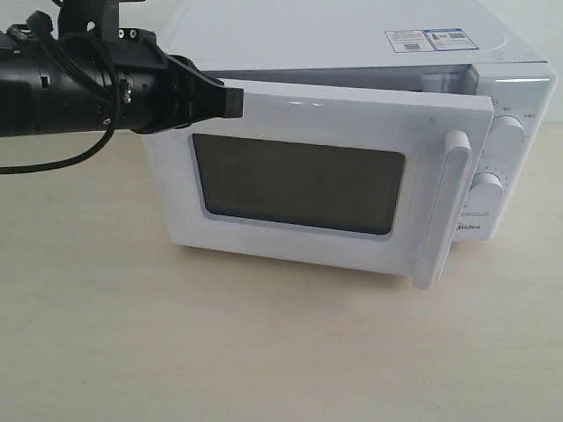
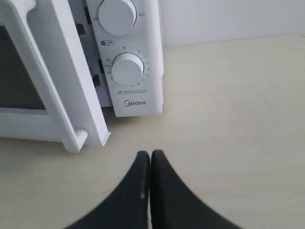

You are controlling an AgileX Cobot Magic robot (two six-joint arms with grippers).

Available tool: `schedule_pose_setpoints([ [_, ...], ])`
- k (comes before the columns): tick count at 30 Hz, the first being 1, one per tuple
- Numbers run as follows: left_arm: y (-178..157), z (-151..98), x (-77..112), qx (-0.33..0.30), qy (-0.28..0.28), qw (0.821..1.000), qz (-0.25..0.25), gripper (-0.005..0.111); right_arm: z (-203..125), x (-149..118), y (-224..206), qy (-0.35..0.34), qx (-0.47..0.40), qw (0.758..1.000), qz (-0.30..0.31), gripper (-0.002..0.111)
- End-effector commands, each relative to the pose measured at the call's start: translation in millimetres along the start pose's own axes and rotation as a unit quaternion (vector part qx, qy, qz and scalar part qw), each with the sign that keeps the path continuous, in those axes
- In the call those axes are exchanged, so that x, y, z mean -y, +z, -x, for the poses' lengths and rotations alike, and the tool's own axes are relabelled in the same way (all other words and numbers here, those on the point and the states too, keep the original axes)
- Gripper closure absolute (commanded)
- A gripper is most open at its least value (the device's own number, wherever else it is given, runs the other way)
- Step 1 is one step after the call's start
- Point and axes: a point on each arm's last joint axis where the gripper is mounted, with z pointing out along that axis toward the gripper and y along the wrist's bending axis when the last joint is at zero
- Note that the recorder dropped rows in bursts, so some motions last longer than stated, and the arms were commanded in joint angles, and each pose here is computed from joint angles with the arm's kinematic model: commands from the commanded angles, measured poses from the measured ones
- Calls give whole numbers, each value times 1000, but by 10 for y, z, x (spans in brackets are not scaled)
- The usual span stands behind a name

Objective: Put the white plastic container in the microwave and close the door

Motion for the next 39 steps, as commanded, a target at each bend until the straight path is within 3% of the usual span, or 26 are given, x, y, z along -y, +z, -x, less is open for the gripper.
schedule_pose_setpoints([
  [1,-26,9,94,-7,22,999,-41,103,7,4,-3,-3,5,1000,-3,108],
  [5,-160,-3,172,-15,81,993,-86,103,7,4,-3,-3,5,1000,-3,108],
  [11,-752,-127,151,17,140,987,-81,103,7,4,-3,-3,5,1000,-3,108],
  [19,-1618,-502,87,91,-15,992,-83,103,7,4,-3,-3,5,1000,-3,108],
  [26,-2103,-681,91,168,-18,980,-108,103,7,4,-3,-3,5,1000,-3,108],
  [33,-2206,-1052,24,188,-22,977,-102,103,293,-42,-53,-45,165,985,15,108],
  [39,-2148,-1265,-66,189,-64,977,-77,103,613,-106,-250,-44,366,929,44,108],
])
